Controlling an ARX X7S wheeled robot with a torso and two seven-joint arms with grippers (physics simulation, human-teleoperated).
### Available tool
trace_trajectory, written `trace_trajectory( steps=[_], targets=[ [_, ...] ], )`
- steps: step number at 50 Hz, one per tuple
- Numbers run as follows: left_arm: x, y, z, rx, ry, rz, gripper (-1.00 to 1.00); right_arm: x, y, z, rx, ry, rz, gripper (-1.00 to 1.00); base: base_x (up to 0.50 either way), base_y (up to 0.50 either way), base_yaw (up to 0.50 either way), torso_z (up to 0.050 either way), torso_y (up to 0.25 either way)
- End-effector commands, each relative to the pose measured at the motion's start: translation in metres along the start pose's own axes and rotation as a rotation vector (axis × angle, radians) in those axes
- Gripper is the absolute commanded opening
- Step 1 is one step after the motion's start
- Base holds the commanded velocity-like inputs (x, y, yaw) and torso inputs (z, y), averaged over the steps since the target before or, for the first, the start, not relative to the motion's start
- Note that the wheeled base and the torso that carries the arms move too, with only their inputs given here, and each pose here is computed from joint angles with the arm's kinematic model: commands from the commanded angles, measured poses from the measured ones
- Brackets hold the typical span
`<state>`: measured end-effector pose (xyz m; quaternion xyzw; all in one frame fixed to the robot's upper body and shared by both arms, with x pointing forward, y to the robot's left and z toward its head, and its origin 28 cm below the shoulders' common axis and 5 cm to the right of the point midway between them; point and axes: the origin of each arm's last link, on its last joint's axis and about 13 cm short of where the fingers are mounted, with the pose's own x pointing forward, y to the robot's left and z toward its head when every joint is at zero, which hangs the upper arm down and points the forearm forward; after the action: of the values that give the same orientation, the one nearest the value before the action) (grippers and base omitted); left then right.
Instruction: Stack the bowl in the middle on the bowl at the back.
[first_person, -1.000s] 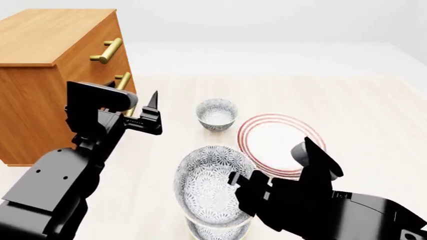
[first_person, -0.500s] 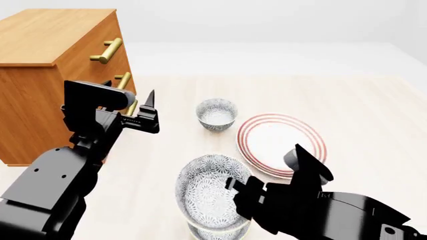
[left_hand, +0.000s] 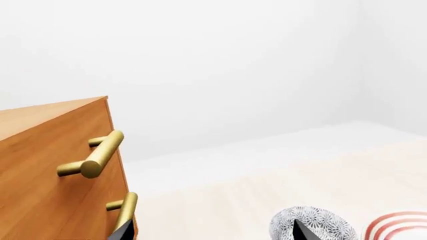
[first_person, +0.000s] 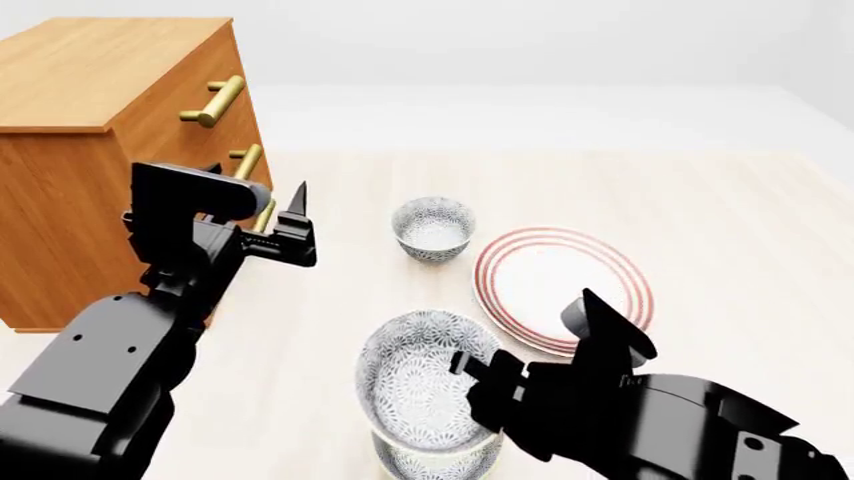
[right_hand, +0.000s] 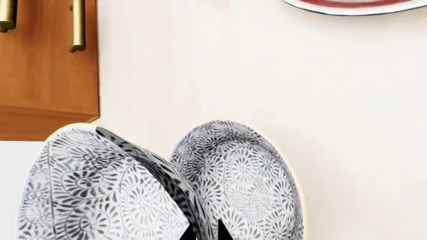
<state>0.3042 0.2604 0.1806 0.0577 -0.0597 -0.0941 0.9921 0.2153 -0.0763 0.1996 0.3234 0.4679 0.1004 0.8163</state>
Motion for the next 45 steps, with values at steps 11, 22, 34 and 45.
trace_trajectory(
  steps=[11,22,34,45],
  targets=[
    [0.001,0.001,-0.003,0.0,0.009,0.004,1.0,0.006,-0.001,0.006,0.017,-0.028,-0.025,-1.0,0.0,0.0,0.0,0.0,0.0],
    [0.0,0.002,-0.004,-0.002,0.01,0.009,1.0,0.01,-0.002,0.005,0.025,-0.019,-0.034,-1.0,0.0,0.0,0.0,0.0,0.0],
    [0.0,0.003,-0.005,-0.002,0.012,0.012,1.0,0.013,-0.005,0.003,0.029,-0.002,-0.041,-1.0,0.0,0.0,0.0,0.0,0.001],
    [0.0,0.003,-0.005,-0.001,0.013,0.012,1.0,0.015,-0.007,0.003,0.032,-0.004,-0.055,-1.0,0.0,0.0,0.0,0.0,0.0]
  ],
)
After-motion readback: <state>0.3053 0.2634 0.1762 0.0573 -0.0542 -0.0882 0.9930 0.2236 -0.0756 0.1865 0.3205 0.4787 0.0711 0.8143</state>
